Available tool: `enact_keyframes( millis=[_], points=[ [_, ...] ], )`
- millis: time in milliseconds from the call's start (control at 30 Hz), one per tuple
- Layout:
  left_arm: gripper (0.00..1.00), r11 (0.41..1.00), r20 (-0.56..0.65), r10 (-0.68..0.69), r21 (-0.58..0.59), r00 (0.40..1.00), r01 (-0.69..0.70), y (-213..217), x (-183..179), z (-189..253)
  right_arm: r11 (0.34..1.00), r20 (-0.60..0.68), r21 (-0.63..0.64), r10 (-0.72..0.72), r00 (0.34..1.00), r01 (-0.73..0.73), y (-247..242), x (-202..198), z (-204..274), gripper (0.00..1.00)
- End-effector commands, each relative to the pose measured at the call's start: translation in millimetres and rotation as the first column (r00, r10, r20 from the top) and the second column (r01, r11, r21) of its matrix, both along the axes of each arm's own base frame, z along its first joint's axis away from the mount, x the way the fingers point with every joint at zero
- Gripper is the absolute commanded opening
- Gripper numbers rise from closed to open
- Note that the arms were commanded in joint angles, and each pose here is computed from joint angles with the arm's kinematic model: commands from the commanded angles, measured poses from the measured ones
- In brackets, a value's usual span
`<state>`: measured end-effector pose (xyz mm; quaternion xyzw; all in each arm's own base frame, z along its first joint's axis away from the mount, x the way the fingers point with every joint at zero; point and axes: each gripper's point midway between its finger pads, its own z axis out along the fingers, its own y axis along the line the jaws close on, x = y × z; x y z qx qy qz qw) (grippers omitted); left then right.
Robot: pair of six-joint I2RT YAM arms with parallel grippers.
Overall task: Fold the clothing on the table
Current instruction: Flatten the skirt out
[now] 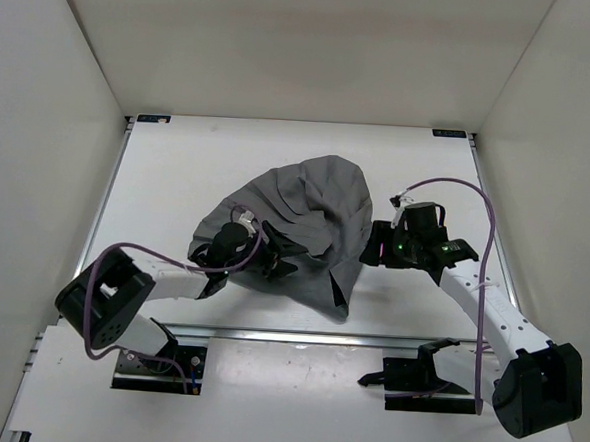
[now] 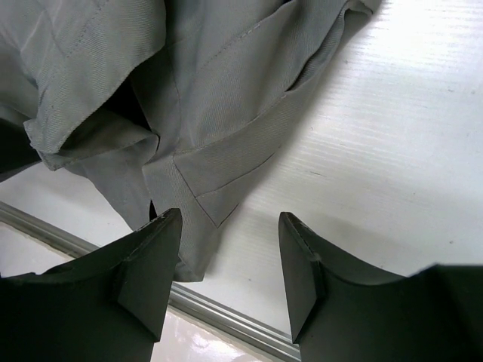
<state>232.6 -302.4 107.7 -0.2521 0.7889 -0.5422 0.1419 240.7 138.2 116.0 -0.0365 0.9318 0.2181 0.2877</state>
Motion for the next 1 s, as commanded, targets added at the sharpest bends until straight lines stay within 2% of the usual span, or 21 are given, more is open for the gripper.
enact_keyframes(
  millis=[0, 167, 267, 300, 367, 533, 733, 967],
  points=[
    [0.77, 0.999, -0.022, 0.028, -0.032, 0.999, -0.028, -15.5, 12.7, 9.3, 0.999, 0.076, 0.03, 0.018, 0.997, -0.021, 4.9, 10.6, 16.4, 0.51],
    [0.76, 0.999, -0.048, 0.021, -0.036, 0.999, -0.023, -38.8, 26.9, 8.3, 0.999, 0.09, 0.035, 0.035, 0.995, -0.039, 6.2, 10.4, 17.9, 0.52],
    [0.7, 0.999, -0.072, 0.018, -0.041, 0.997, -0.021, -48.9, 33.9, 2.4, 0.999, 0.099, 0.031, 0.033, 0.995, -0.036, 5.2, 13.1, 18.5, 0.52],
    [0.56, 0.999, -0.071, 0.02, -0.043, 0.997, -0.023, -50.9, 36.6, 2.5, 0.998, 0.095, 0.031, 0.045, 0.994, -0.048, 5.6, 11.2, 15.6, 0.53],
    [0.01, 0.999, -0.076, 0.025, -0.046, 0.997, -0.029, -51.3, 38.5, -2.2, 0.998, 0.091, 0.025, 0.058, 0.994, -0.061, 8.4, 8.6, 15.5, 0.52],
    [0.0, 0.999, -0.022, 0.051, -0.003, 0.998, -0.051, -31.3, 38.3, 8.6, 0.996, 0.06, 0.019, 0.09, 0.994, -0.091, 21.4, -2.0, 6.2, 0.52],
    [0.0, 0.998, 0.036, 0.056, -0.012, 0.998, -0.056, -9.0, 16.8, 24.8, 0.99, -0.012, 0.032, 0.138, 0.99, -0.137, 62.3, -19.0, 0.4, 0.51],
    [0.0, 0.997, 0.038, 0.083, -0.006, 0.996, -0.083, 13.4, 2.5, 14.3, 1.0, -0.09, -0.024, 0.018, 0.996, -0.02, 65.4, -11.3, -18.9, 0.48]
  ],
)
